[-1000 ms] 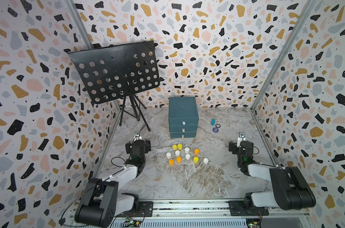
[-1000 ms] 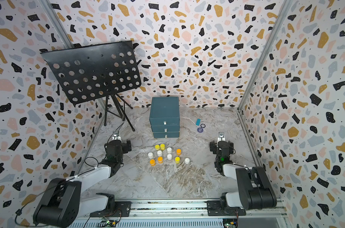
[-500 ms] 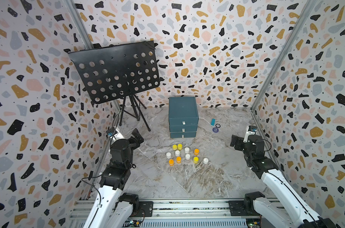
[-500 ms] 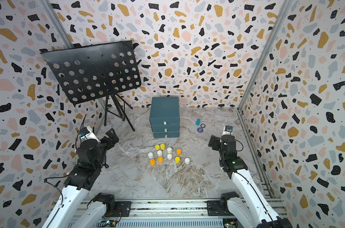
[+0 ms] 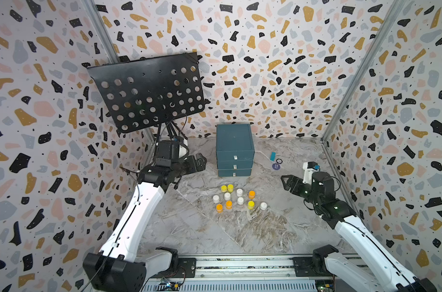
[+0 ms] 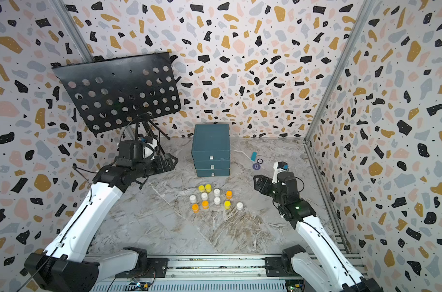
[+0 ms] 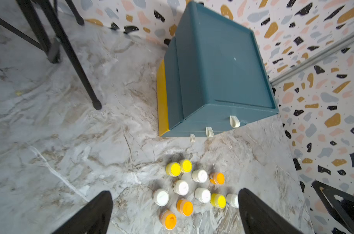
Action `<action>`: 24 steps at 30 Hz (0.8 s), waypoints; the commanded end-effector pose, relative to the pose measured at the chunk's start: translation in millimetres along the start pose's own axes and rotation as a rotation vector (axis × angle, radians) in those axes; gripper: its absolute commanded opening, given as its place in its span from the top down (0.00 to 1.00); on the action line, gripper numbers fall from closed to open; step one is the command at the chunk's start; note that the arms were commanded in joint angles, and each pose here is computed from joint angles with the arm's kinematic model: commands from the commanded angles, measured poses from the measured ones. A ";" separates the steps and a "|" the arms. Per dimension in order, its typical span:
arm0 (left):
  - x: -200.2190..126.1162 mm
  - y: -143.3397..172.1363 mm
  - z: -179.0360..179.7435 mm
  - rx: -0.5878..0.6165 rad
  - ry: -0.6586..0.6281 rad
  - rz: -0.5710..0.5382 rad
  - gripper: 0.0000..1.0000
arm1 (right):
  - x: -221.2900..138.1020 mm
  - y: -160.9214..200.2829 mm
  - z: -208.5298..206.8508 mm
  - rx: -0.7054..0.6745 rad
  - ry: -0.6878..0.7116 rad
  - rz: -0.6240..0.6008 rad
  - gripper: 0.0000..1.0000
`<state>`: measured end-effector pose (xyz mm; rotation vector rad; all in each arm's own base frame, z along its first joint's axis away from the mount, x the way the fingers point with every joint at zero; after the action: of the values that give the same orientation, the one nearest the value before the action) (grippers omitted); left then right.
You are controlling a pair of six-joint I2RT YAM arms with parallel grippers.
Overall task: Put the paint cans in the drawer according to color
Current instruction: Open the drawer in the storage box.
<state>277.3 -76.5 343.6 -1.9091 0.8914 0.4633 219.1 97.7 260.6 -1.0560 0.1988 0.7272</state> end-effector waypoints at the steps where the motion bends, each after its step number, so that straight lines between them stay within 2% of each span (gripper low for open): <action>1: 2.1 -16.6 -25.0 0.056 0.096 0.010 0.00 | 5.2 -22.4 39.7 -0.029 -0.133 -0.034 0.18; 10: 54.2 -38.1 -34.5 0.071 0.097 0.089 0.02 | 53.7 -31.5 98.9 -0.049 -0.296 -0.030 0.26; 12: 65.3 -43.4 -35.6 0.091 0.095 0.108 0.03 | 64.2 -32.8 111.3 -0.054 -0.313 -0.026 0.28; 14: 74.5 -48.0 -37.8 0.118 0.116 0.117 0.01 | 75.4 -32.9 120.5 -0.052 -0.324 -0.018 0.35; 19: 95.7 -59.2 -42.1 0.128 0.162 0.119 0.01 | 103.6 -32.7 135.0 -0.050 -0.332 0.004 0.37; 22: 110.8 -62.1 -38.0 0.127 0.131 0.146 0.03 | 120.7 -32.4 138.5 -0.039 -0.328 0.019 0.38; 24: 120.6 -60.7 -34.7 0.124 0.125 0.165 0.10 | 130.2 -32.7 141.7 -0.033 -0.334 0.029 0.39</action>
<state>394.4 -133.2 315.7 -1.7910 1.1312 0.4293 303.5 259.6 273.2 -0.9785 -0.0255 0.9579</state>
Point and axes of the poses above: each gripper's point midway between its finger pads, its own x axis out along the fingers, its own z axis along the line the jaws close on, y = z × x, the point moved 10 cm from there along -x, back along the fingers, and after that the axes turned 5 degrees about -x, right-handed, at the moved point
